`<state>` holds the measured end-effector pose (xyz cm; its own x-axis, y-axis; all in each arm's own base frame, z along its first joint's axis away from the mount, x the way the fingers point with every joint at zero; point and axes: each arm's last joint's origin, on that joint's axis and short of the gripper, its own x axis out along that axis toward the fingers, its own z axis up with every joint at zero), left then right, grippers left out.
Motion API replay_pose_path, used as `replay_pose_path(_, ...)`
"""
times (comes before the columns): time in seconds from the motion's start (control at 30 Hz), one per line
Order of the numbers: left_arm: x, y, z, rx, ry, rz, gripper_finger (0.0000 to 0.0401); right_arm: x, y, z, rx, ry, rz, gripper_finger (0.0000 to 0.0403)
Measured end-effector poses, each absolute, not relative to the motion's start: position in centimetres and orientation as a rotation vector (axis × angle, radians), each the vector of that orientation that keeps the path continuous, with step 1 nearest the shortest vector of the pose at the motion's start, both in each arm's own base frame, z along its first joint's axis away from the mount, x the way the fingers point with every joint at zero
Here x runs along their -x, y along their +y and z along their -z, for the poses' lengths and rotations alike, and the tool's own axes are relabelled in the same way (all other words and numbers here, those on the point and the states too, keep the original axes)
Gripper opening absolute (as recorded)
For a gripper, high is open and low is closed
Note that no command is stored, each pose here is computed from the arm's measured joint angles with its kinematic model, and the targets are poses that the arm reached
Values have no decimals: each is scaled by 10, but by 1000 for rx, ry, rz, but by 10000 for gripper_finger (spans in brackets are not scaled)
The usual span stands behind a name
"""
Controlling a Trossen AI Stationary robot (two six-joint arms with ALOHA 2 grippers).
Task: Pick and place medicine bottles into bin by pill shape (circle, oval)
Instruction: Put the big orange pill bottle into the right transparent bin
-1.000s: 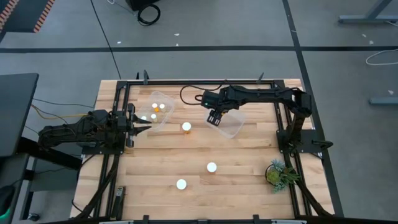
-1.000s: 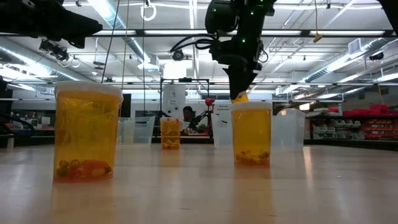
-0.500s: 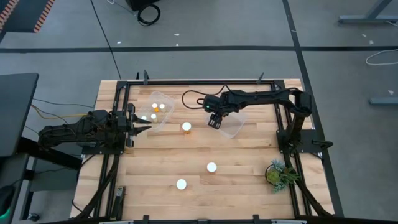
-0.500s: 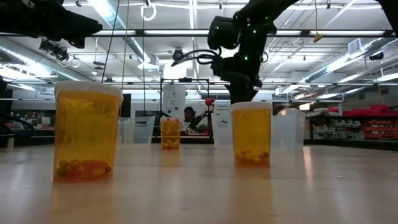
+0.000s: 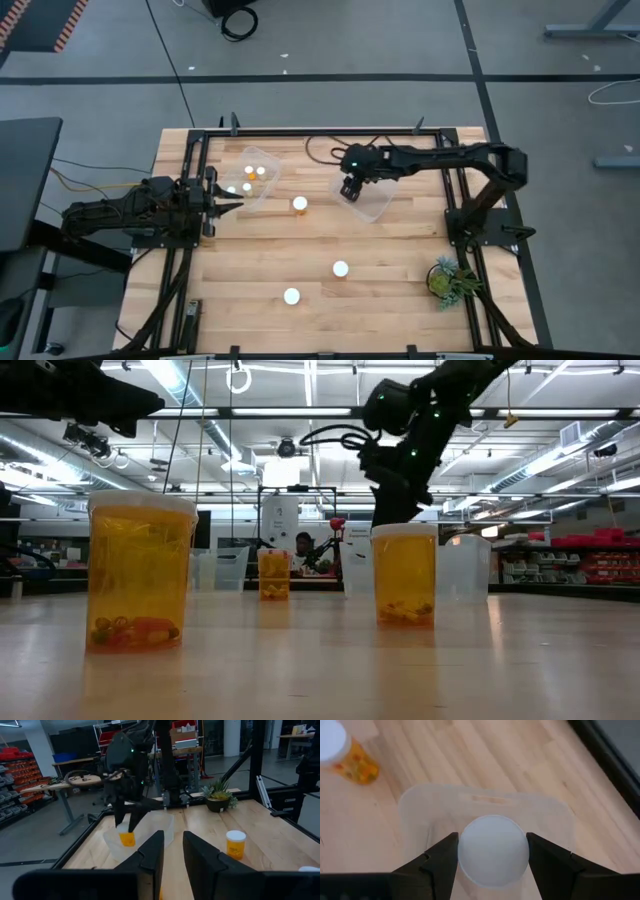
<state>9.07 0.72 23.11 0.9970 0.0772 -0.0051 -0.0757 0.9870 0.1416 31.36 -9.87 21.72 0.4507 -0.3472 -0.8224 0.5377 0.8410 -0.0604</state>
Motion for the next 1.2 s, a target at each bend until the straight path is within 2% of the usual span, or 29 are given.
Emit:
replay_pose_path(0.23,-91,7,-231,-142,11,-77,81,-283,-92,-203,-297,769,573,226)
replay_pose_path(0.43,-91,7,-231,-142,11,-77,88,-274,-90,-183,-327,769,598,226)
replay_pose_path(0.67,-91,7,-231,-142,11,-77,84,-277,-92,-179,-325,767,622,227)
replay_pose_path(1.0,-91,7,-231,-142,11,-77,87,-277,-93,-180,-326,755,636,282)
replay_pose_path(1.2,-91,7,-231,-142,11,-77,91,-281,-94,-190,-318,758,632,291)
